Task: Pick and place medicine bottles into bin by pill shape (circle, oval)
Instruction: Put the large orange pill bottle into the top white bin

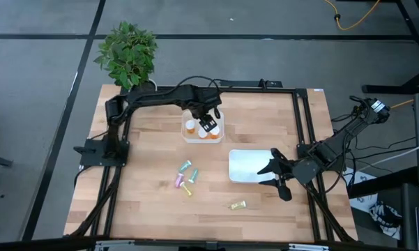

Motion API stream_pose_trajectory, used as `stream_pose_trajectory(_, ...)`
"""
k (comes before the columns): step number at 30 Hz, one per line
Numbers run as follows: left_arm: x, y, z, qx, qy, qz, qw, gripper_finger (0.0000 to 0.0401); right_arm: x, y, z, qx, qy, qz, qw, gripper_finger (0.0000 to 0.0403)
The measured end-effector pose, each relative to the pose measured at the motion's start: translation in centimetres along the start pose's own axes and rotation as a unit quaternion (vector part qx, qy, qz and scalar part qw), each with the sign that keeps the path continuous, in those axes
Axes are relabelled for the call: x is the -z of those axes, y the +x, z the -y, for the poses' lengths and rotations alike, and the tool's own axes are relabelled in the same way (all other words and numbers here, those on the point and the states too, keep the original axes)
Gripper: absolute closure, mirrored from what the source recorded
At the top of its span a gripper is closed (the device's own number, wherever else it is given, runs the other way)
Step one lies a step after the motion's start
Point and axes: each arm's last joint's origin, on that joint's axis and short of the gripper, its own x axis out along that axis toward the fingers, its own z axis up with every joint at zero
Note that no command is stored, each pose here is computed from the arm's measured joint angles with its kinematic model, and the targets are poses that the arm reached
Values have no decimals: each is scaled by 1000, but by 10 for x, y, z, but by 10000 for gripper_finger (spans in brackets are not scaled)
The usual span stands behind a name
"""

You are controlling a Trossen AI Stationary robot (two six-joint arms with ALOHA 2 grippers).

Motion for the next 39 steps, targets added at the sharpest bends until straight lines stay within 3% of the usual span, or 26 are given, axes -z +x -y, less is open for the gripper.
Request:
stream_pose_trajectory(4, -1, 11, -2, -21, -1, -7, 1000, 203, 0, 0, 0, 0, 0, 0, 1000, 227)
stream_pose_trajectory(18, -3, 33, -2, -20, -3, -26, 999, 203, 1, 0, 1, 3, -1, -4, 1000, 227)
stream_pose_trajectory(39, -2, 44, 0, -10, 2, -46, 999, 194, 1, 0, 1, 5, -1, -7, 1000, 227)
